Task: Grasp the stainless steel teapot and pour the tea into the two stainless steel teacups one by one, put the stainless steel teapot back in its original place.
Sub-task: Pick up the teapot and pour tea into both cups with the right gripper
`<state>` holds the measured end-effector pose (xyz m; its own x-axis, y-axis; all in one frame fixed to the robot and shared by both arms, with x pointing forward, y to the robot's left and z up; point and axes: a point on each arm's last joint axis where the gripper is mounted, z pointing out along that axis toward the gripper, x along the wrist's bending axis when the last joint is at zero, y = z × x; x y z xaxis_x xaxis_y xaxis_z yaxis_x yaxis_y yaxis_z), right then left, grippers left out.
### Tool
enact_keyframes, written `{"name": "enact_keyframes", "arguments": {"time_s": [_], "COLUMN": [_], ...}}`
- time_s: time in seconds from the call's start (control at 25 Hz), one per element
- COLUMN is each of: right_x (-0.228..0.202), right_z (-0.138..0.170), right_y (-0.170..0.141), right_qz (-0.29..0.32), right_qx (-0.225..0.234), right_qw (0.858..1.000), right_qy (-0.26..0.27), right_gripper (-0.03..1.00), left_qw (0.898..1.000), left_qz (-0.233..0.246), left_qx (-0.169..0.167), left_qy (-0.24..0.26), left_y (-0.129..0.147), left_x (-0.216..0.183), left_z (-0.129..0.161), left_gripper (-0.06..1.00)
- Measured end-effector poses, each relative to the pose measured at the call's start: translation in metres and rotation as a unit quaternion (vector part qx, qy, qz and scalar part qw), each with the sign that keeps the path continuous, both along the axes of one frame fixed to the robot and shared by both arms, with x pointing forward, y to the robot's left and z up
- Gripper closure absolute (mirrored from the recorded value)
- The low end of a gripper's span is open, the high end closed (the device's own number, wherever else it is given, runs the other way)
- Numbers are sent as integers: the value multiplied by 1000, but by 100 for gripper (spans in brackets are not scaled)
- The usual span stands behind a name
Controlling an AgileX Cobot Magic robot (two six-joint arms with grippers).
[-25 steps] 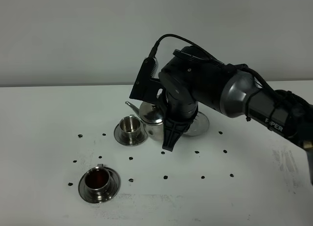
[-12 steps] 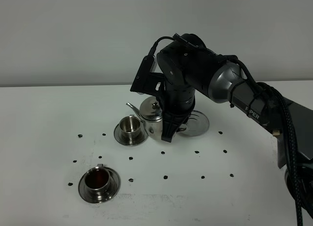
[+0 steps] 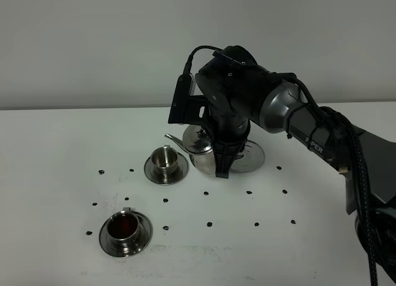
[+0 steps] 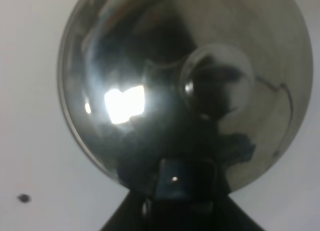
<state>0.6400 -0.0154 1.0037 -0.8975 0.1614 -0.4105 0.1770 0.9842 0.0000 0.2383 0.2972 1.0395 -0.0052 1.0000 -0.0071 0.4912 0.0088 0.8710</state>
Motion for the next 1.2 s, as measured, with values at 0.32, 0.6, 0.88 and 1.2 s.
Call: {"name": "enact_keyframes", "arguments": {"time_s": [0.32,0.6,0.88,1.2], "right_x": [8,11,18,25], "right_z": [-9,-7,-5,-4], "right_y": [4,4,3,-4], "right_qz": [76,144,180,210], "right_qx": [-36,-74,-84,-100], "right_qw": [996,986,978,970], "right_qy": [-27,-41,-65,-72], "right_gripper": [78,78,78,78], "left_qw": [1000,1000,1000,1000], "left_qz": [0,0,0,0], "left_qx": [0,0,0,0], "left_qy": [0,0,0,0], "left_y": [0,0,0,0], "left_x": [0,0,0,0], "left_z": [0,0,0,0], "left_gripper": [70,70,70,70]}}
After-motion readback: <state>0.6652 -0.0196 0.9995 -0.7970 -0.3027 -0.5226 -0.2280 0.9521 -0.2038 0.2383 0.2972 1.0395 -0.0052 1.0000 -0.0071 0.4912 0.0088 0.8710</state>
